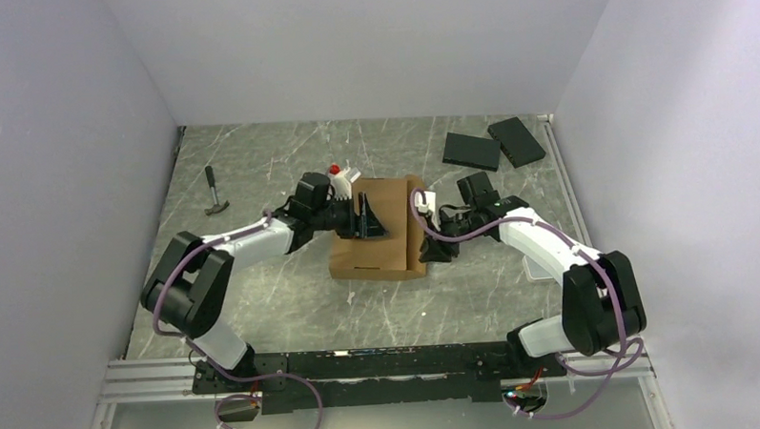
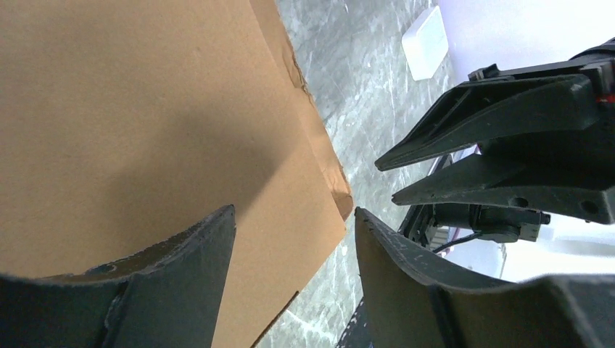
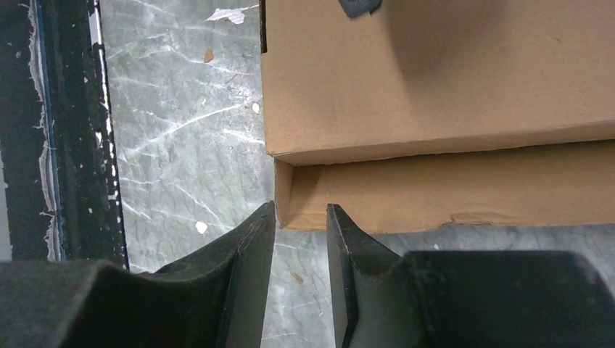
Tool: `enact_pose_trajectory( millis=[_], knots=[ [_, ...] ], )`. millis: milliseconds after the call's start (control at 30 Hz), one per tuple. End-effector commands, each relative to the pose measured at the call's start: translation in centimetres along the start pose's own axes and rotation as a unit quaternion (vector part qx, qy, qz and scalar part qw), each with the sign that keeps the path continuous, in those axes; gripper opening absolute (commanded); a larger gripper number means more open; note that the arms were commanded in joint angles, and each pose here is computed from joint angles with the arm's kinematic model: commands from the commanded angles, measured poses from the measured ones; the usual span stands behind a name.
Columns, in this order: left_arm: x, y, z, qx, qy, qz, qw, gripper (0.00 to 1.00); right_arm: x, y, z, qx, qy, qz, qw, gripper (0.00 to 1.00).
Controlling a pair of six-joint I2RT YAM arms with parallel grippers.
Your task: Fold the paper box
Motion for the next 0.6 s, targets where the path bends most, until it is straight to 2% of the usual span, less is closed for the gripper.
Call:
enact_pose_trajectory(
  millis=[0,167,333,567],
  knots=[
    [2.4,3.0,-2.7,-0.048,0.014,-0.045,0.998,0.68,1.5,2.3,-0.2,0.015,0.001,-0.053,0.999,0.36],
    [5.2,3.4,-4.1,-0.060,0.041,-0.093,0.993,0.69,2.7,2.8,-0.8,-0.003,-0.005,-0.078,0.997,0.37],
    [8.2,1.5,-4.5,-0.045,0.074,-0.132,0.987,0.71,3.7,3.3,-1.8,-0.019,-0.024,-0.090,0.995,0.42],
    [10.8,-2.7,-4.1,0.038,0.091,-0.166,0.981,0.68,5.2,5.1,-4.0,-0.032,-0.049,-0.102,0.993,0.48]
  ],
)
Point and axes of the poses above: each gripper's point midway between its finger pads, its own x axis back along the fingers, its own z axis along the line the jaws close on, y = z × x, the point moved 7 cm from there along x, back along the fingers, and after that the axes turned 7 degrees about -x, right-handed, at the moved point
